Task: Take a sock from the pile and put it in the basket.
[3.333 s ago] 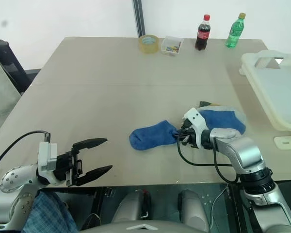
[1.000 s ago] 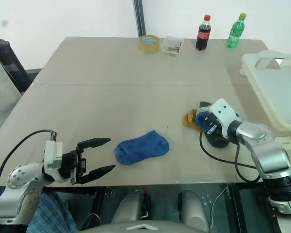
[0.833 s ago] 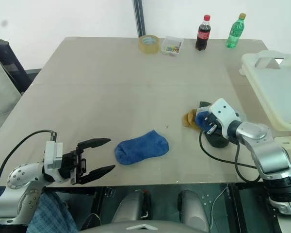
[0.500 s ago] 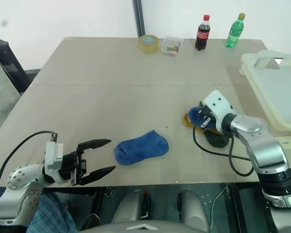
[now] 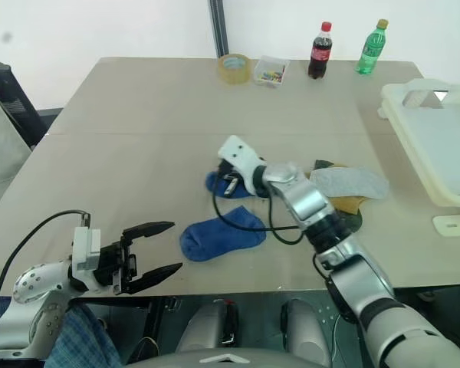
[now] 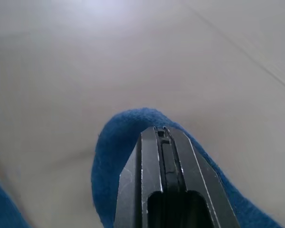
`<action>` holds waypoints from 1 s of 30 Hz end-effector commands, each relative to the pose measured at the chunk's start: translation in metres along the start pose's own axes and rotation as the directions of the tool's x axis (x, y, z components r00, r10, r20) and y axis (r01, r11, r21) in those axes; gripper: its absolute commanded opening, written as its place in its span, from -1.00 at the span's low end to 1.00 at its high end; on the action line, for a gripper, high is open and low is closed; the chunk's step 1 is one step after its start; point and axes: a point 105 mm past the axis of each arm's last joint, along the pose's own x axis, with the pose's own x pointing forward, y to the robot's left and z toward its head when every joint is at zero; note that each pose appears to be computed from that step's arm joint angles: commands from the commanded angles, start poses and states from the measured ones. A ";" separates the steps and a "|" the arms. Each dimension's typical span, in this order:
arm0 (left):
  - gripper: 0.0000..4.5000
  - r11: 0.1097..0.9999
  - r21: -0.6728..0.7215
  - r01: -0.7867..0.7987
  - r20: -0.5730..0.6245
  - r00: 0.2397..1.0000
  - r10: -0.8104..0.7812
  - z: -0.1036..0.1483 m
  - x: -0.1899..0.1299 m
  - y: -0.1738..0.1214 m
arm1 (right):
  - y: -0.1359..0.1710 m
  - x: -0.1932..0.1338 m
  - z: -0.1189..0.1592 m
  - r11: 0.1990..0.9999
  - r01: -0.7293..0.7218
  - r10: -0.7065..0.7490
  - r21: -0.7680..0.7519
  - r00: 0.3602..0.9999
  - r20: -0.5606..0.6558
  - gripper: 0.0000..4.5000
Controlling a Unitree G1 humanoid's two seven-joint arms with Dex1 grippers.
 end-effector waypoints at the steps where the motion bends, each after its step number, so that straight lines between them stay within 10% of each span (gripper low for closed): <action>1: 1.00 0.998 0.055 -0.011 0.017 1.000 0.010 0.010 -0.001 -0.002 | 0.005 0.014 0.020 0.998 -0.028 0.031 -0.048 0.998 0.055 -0.97; 9: 1.00 0.997 0.054 -0.062 0.035 0.998 0.060 0.010 0.000 0.004 | -0.020 -0.008 0.033 0.997 0.072 -0.071 0.001 0.988 0.136 0.28; 19: 1.00 0.952 -0.028 -0.305 -0.032 0.952 0.304 0.008 0.012 0.076 | -0.057 -0.100 -0.028 0.937 0.258 -0.255 0.236 0.966 -0.046 0.28; 30: 1.00 0.890 -0.029 -0.454 -0.281 0.859 0.429 -0.023 0.037 0.131 | -0.040 -0.088 -0.055 0.785 0.229 -0.218 0.575 0.972 -0.089 0.28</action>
